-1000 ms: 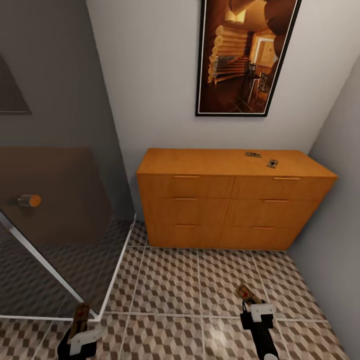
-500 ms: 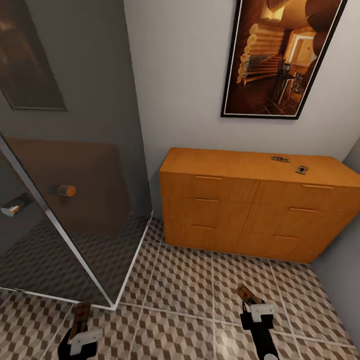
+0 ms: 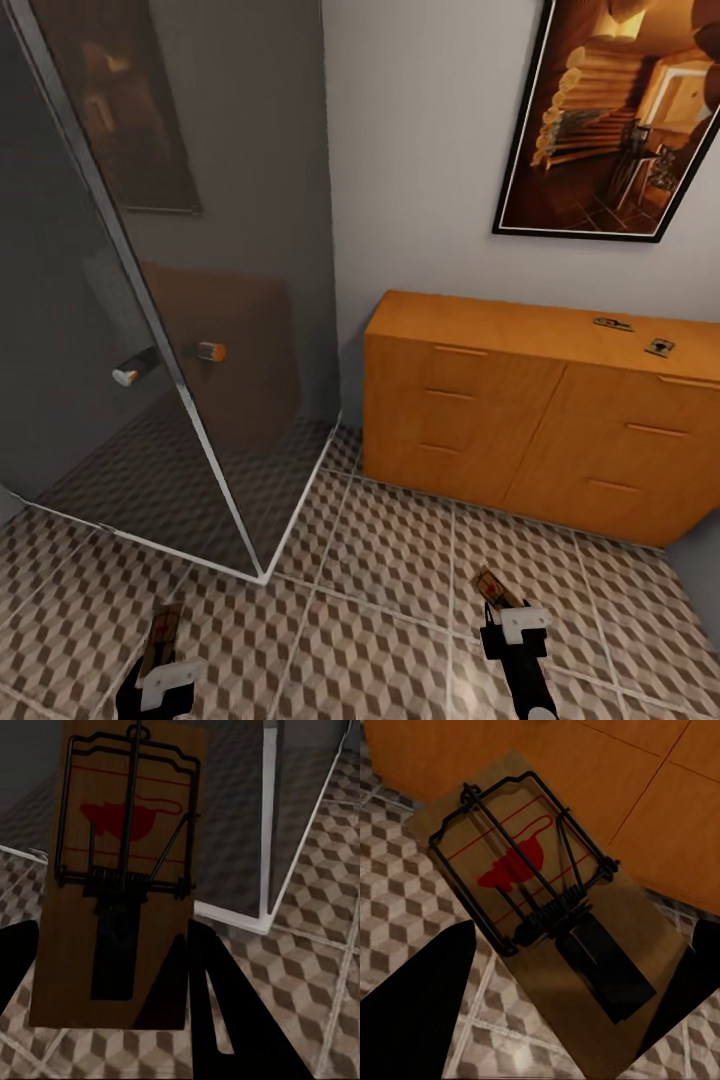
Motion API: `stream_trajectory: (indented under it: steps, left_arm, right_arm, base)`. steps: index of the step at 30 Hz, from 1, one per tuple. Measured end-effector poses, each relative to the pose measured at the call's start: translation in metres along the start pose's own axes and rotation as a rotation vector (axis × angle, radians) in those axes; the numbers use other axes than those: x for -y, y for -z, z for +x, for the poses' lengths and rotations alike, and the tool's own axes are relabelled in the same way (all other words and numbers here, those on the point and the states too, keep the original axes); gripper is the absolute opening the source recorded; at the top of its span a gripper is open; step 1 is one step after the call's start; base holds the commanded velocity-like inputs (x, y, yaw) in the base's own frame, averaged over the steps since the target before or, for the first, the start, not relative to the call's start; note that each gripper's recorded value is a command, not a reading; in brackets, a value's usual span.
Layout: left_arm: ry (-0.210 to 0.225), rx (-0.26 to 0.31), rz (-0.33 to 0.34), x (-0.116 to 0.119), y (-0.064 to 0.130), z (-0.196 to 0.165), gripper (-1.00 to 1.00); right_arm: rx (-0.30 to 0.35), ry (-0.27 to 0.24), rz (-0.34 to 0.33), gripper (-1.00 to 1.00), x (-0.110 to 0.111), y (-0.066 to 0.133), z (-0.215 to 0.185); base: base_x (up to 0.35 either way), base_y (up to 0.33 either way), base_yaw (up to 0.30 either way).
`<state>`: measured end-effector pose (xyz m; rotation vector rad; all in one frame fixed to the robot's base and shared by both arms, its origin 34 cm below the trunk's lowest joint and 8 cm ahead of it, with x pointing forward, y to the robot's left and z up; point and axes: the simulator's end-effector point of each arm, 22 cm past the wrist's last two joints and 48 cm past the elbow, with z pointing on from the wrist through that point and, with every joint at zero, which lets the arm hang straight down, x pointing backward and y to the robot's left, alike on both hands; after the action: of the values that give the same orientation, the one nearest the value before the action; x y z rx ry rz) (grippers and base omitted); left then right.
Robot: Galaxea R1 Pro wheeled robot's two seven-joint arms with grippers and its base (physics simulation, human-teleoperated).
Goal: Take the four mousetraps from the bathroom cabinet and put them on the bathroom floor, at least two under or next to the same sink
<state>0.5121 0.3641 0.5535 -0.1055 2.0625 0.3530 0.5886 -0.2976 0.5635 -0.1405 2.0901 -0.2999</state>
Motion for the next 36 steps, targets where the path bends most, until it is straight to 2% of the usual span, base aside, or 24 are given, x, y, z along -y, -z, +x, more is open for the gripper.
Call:
stream_trajectory:
  steps: [6, 36]
  left_arm:
    - [0.0, -0.001, 0.0, -0.0003, 0.0003, 0.0001, -1.0]
    - [-0.001, -0.001, -0.001, -0.0003, 0.0003, 0.0002, -1.0]
  right_arm:
    - [0.001, 0.0, 0.0, -1.0, 0.0001, 0.0002, -0.0003]
    - [0.0, 0.0, 0.0, -1.0, 0.0001, 0.0004, -0.0001]
  base:
    - [-0.163, 0.0, 0.26]
    - [-0.002, 0.0, 0.26]
